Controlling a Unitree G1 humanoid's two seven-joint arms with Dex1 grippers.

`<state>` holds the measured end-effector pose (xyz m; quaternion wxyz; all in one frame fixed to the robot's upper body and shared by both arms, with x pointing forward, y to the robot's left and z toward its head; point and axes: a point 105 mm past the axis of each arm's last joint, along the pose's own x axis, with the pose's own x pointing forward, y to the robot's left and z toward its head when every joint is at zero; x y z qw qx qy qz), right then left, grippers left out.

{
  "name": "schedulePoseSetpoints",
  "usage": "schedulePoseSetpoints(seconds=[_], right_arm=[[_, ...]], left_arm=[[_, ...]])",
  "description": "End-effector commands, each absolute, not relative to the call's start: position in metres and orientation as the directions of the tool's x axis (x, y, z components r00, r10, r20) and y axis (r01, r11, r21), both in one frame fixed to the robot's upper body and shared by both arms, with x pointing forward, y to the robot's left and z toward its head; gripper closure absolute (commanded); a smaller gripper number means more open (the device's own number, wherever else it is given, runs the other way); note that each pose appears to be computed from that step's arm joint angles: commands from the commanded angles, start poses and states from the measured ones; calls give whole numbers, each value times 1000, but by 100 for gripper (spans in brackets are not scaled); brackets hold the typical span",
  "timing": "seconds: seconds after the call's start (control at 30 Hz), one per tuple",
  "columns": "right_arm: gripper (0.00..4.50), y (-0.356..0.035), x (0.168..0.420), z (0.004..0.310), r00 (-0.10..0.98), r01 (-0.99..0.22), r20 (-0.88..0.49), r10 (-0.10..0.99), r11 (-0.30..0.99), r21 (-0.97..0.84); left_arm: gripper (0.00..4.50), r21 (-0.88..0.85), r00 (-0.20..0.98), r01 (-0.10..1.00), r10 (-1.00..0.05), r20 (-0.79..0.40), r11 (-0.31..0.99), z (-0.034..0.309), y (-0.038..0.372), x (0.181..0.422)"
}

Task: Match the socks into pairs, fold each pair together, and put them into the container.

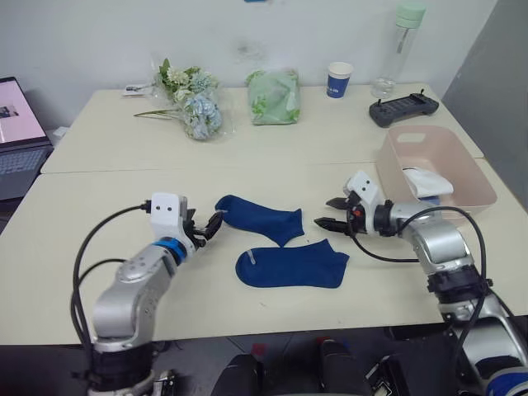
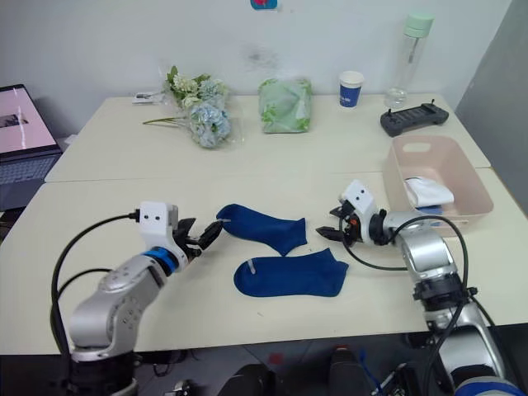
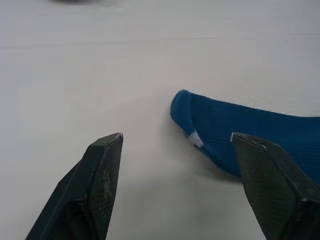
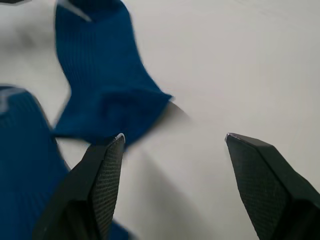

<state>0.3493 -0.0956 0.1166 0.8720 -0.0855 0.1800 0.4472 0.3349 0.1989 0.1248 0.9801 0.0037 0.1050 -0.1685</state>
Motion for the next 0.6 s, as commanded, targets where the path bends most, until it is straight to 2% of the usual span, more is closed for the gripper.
schedulePoseSetpoints(seconds=[0.03, 0.13, 0.2, 0.37, 0.4, 0.5, 0.6], right_arm=[[103, -91, 348, 118, 558, -792, -394, 731, 611, 12], [103, -83, 351, 112, 557, -776, -405, 725, 628, 55], [103, -80, 354, 109, 552, -782, -423, 719, 622, 38], [103, -70, 356, 106, 514, -805, -447, 732, 592, 44], [103, -69, 357, 106, 514, -805, -441, 736, 591, 46], [103, -64, 356, 106, 501, -813, -432, 750, 579, 61], [196, -57, 353, 108, 468, -835, -424, 776, 545, 77]], left_arm=[[106, -23, 882, 435, -431, -189, 900, 132, 189, 354], [106, -9, 856, 484, -476, -200, 875, 134, 182, 378], [106, 23, 859, 473, -455, -234, 881, 127, 186, 390], [106, 79, 796, 563, -515, -317, 822, 111, 185, 394], [144, 86, 794, 567, -516, -321, 819, 110, 186, 395], [221, 90, 787, 576, -522, -329, 812, 109, 187, 396], [321, 89, 791, 572, -520, -322, 815, 111, 189, 396]])
